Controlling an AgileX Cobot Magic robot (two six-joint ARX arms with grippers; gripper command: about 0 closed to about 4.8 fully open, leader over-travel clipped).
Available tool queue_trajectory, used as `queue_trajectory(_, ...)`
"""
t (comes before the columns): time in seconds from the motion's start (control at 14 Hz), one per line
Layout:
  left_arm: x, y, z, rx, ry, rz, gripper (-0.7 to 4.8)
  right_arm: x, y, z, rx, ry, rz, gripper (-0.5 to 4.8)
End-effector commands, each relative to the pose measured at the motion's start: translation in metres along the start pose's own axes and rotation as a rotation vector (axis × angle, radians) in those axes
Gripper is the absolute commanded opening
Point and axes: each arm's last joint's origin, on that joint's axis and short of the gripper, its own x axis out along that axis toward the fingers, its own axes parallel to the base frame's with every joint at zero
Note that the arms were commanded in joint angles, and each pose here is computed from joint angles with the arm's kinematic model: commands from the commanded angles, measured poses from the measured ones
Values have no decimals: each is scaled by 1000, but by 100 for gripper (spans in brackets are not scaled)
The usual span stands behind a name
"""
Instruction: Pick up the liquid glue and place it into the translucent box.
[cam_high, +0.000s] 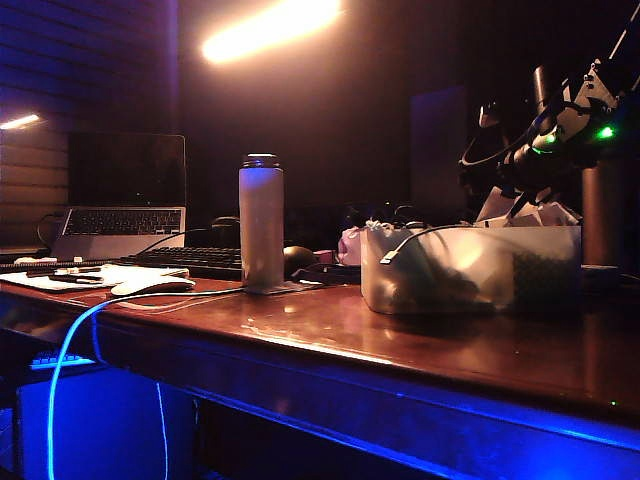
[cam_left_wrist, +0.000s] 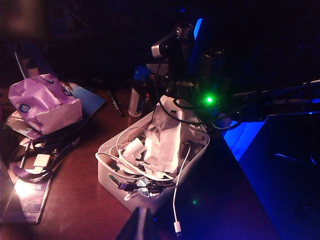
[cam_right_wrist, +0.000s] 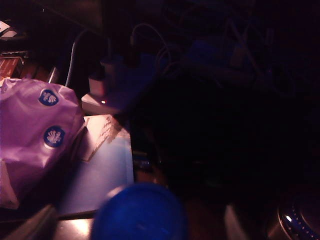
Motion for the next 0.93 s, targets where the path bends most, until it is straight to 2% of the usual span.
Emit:
queue_trajectory(0.07,-1,-1,3,11,-15,-7,-6,0,-3,6,-3,-25,-6,479)
queue_trajectory(0.36,-1,-1,3,11,-15,-7,-6,6,-5,18,-6,-25,-7,479)
queue_trajectory(0.78,-1,-2,3,11,-17,-30,-6,11,-4,7,-2,36,-1,479)
queue_trajectory(0.86,-1,-2,3,11,-16,-29,-6,11,-4,6,-2,40,0,465)
queue_trajectory(0.93,-1,-2,3,11,-16,-29,-6,12,-4,4,-1,43,0,403)
